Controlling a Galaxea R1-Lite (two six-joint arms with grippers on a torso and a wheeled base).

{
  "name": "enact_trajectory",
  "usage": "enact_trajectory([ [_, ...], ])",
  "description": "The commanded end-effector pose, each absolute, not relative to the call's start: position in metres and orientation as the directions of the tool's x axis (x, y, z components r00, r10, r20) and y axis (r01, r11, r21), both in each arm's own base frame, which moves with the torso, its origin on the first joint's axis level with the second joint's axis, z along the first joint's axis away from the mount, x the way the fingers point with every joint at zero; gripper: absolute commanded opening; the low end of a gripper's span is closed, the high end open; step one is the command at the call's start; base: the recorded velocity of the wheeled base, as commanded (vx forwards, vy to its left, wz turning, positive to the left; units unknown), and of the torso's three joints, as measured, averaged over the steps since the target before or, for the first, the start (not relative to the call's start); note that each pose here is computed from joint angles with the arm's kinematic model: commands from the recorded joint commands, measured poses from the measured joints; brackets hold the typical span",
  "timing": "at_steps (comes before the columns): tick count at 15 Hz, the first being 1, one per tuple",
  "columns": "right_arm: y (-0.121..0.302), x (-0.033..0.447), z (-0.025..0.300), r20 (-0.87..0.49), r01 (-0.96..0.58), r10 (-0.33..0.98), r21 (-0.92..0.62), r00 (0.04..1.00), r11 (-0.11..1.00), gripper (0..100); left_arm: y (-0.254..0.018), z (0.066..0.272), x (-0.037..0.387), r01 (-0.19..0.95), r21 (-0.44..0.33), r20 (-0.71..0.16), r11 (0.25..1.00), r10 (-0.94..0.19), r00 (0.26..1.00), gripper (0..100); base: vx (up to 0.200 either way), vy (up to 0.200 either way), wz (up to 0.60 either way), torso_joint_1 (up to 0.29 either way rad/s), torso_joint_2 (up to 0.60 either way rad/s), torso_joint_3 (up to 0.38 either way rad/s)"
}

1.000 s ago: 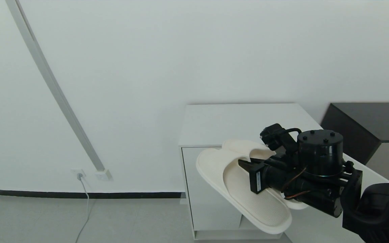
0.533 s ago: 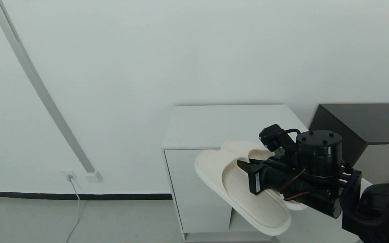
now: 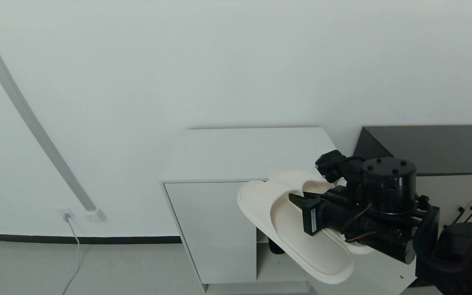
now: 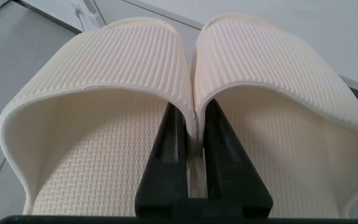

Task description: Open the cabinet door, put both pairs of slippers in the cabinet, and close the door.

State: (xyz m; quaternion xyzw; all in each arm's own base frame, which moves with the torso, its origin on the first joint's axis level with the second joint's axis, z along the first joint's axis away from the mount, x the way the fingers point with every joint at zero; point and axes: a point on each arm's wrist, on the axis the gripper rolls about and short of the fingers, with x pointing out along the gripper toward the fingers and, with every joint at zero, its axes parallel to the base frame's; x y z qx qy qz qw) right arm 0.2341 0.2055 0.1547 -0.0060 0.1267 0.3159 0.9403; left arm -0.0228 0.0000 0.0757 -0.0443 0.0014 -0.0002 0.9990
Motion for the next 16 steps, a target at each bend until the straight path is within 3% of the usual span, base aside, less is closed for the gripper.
enact_trajectory([
  [1,0.2054,0.2338,0.1545,-0.242,-0.596,0.593,0.07,0.768,0.8,0,0.0,0.0756,-0.0228,0.001,-0.089,-0.003,0.996,-0.002,1.0,0,0.0,-0.2,0.0,-0.002,0.0,-0.002],
  [3,0.2055,0.234,0.154,-0.244,-0.595,0.592,0.068,0.769,0.801,0,0.0001,0.0756,-0.0228,0.0,-0.09,-0.003,0.996,0.0,1.0,0,0.0,-0.2,0.0,0.005,0.0,0.0],
  [16,0.2066,0.2309,0.1499,-0.226,-0.605,0.603,0.066,0.765,0.793,0,0.0,0.0756,-0.0228,-0.002,-0.09,-0.003,0.996,0.002,1.0,0,0.0,0.0,0.0,0.0,0.0,0.0],
])
